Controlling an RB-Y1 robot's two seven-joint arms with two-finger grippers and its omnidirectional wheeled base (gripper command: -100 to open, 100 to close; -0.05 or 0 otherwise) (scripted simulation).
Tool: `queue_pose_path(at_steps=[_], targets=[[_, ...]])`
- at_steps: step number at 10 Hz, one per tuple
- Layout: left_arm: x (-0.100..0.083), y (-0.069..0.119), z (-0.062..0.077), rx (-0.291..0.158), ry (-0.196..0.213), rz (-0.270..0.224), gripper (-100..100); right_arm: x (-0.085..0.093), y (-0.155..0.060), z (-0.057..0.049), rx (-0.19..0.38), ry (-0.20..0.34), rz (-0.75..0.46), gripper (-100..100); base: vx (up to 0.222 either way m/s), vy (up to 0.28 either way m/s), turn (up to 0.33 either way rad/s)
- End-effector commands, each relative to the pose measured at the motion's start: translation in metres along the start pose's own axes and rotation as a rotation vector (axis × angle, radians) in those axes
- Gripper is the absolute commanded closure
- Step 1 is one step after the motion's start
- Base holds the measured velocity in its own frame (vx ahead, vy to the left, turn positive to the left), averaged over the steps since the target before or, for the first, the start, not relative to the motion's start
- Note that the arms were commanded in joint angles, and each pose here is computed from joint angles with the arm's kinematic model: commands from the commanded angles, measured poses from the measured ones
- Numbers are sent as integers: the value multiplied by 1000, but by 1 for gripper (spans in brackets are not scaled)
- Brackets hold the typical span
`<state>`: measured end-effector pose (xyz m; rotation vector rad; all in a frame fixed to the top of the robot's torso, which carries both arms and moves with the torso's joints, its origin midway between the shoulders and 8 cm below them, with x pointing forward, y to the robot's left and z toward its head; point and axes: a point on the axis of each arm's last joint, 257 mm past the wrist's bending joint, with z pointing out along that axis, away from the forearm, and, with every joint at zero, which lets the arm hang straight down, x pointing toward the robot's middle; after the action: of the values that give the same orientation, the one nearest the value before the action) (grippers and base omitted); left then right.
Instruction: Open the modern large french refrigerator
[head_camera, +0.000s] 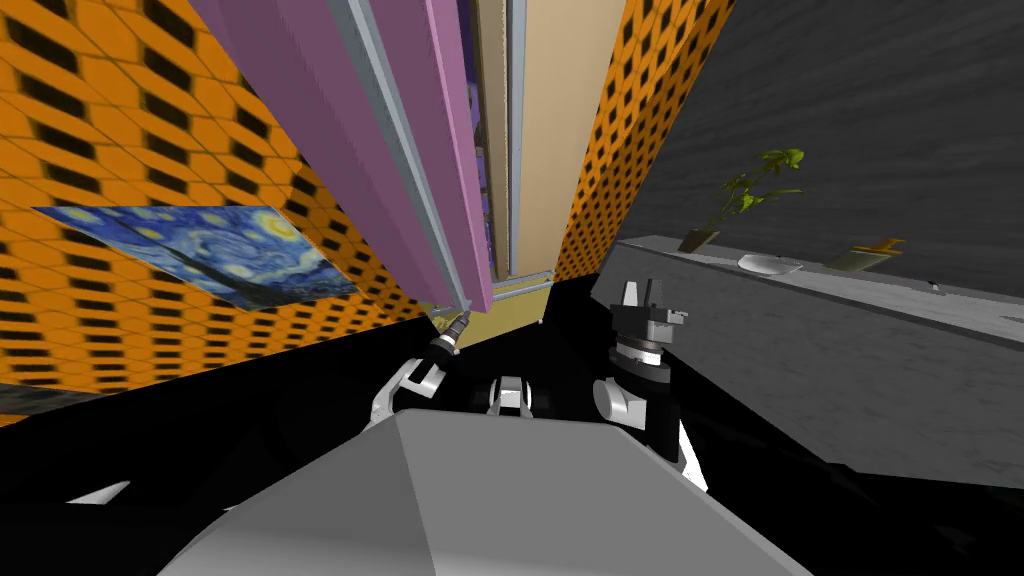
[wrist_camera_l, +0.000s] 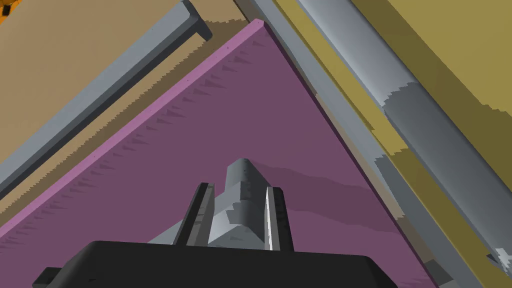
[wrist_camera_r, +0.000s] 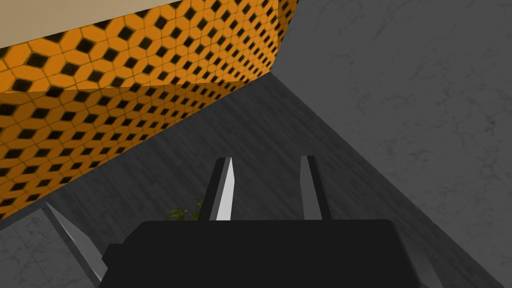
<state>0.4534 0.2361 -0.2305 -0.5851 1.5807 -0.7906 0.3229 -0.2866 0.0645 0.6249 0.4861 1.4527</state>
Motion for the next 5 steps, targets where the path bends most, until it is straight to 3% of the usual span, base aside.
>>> queue_pose_path(at_steps=[1,3,4,5], targets=[[10,-20,-6,53,35,6,100,0,0,0,0,0,0,0,-167,234,-164],[18,-26,-10,69,55,5,100,0,0,0,0,0,0,0,-148,184,-54],[21,-19,-10,51,57,1,100,0,0,0,0,0,0,0,-81,88,-27],[30,-24,-15,68,80,4,100,0,0,0,0,0,0,0,-51,115,-69]])
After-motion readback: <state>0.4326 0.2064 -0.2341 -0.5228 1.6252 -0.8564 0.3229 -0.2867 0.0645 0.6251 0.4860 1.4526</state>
